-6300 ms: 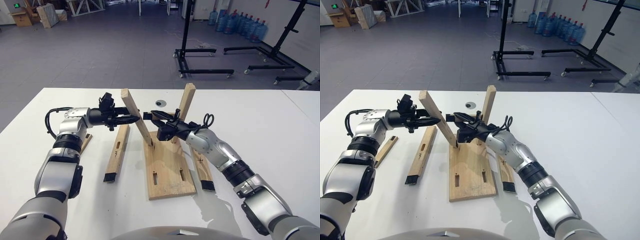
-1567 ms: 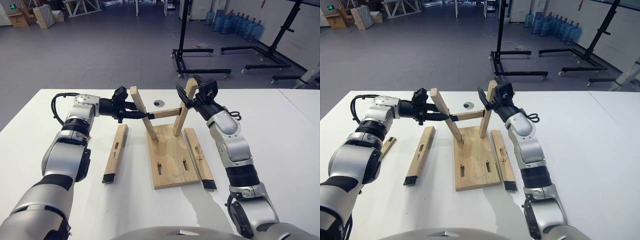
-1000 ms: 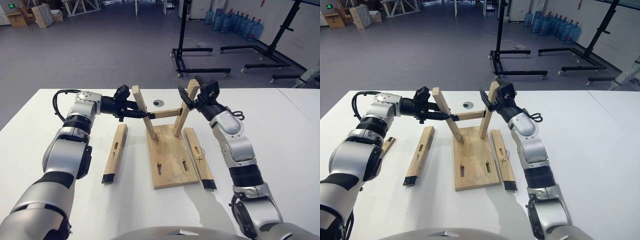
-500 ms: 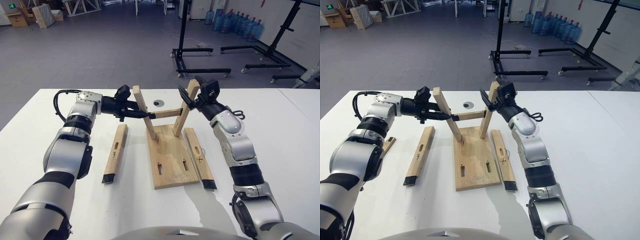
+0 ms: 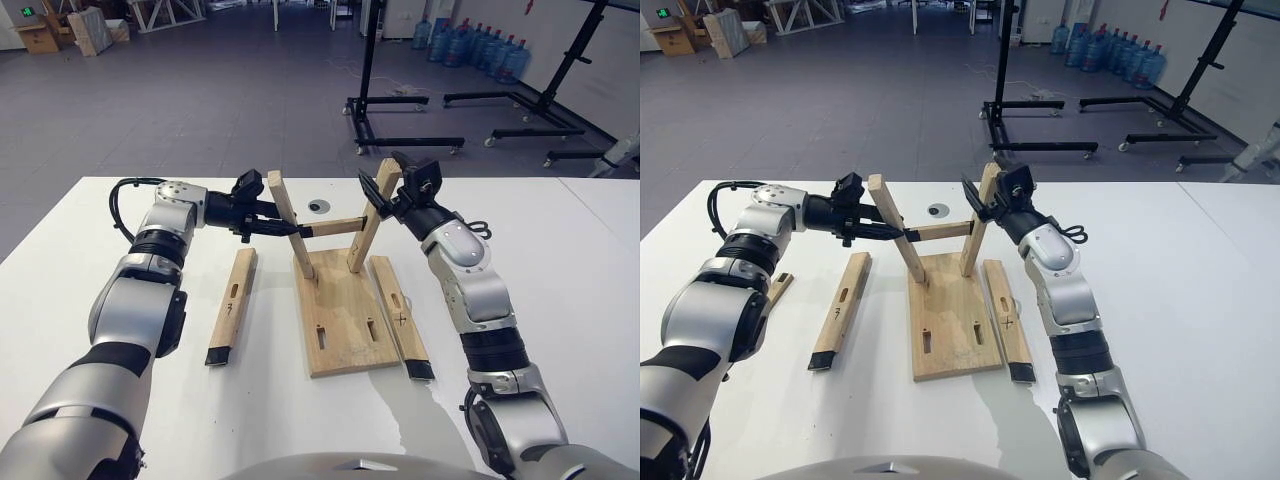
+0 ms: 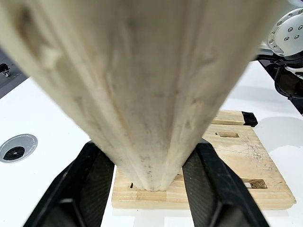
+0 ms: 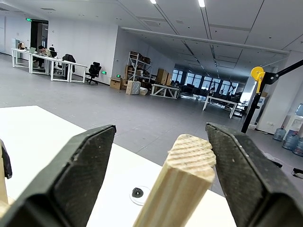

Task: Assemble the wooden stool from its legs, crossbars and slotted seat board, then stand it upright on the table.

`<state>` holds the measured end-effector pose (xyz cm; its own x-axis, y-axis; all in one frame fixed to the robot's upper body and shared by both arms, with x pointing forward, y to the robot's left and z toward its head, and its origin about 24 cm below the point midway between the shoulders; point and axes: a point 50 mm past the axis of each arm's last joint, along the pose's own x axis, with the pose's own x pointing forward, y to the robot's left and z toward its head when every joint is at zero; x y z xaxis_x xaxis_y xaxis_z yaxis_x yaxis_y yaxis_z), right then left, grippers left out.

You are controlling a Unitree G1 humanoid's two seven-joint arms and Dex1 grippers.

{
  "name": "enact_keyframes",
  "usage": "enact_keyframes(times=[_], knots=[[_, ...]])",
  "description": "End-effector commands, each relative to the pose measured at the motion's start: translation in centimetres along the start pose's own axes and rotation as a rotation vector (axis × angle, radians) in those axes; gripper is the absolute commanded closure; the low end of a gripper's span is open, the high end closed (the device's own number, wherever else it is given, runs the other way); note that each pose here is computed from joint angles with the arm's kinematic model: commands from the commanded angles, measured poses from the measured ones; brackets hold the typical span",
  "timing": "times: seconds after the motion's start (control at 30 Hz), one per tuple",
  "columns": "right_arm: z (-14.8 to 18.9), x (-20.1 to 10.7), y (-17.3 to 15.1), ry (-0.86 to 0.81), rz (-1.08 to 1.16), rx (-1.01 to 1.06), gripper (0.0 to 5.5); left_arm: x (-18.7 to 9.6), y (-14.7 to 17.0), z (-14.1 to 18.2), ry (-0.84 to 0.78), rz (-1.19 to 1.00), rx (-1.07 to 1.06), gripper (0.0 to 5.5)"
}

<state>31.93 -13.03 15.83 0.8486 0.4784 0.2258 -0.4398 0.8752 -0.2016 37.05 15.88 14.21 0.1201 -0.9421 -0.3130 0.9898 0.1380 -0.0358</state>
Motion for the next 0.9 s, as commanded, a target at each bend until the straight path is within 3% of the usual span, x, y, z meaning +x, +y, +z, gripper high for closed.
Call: enact_keyframes(times=[0.03,0.13,0.33,0.47,0.9], knots=[[-2.3,0.1,7.6,0.103,0.405,0.156,2.03,4.6,-0.2,5.4,-0.085,-0.037,0.204,3.47],[-1.9,-0.2,7.0,0.088,0.395,0.168,1.46,4.4,-0.2,4.9,-0.072,-0.04,0.183,3.47],[-0.8,0.2,5.7,0.026,0.312,0.151,0.15,3.7,0.2,5.2,-0.083,0.028,0.203,2.31],[-0.8,0.1,4.3,0.015,0.223,0.123,0.1,2.4,0.6,5.5,-0.083,0.081,0.219,1.68],[2.5,0.6,3.1,-0.136,0.186,0.092,0.1,2.0,-0.1,1.2,0.008,0.047,0.161,1.68]])
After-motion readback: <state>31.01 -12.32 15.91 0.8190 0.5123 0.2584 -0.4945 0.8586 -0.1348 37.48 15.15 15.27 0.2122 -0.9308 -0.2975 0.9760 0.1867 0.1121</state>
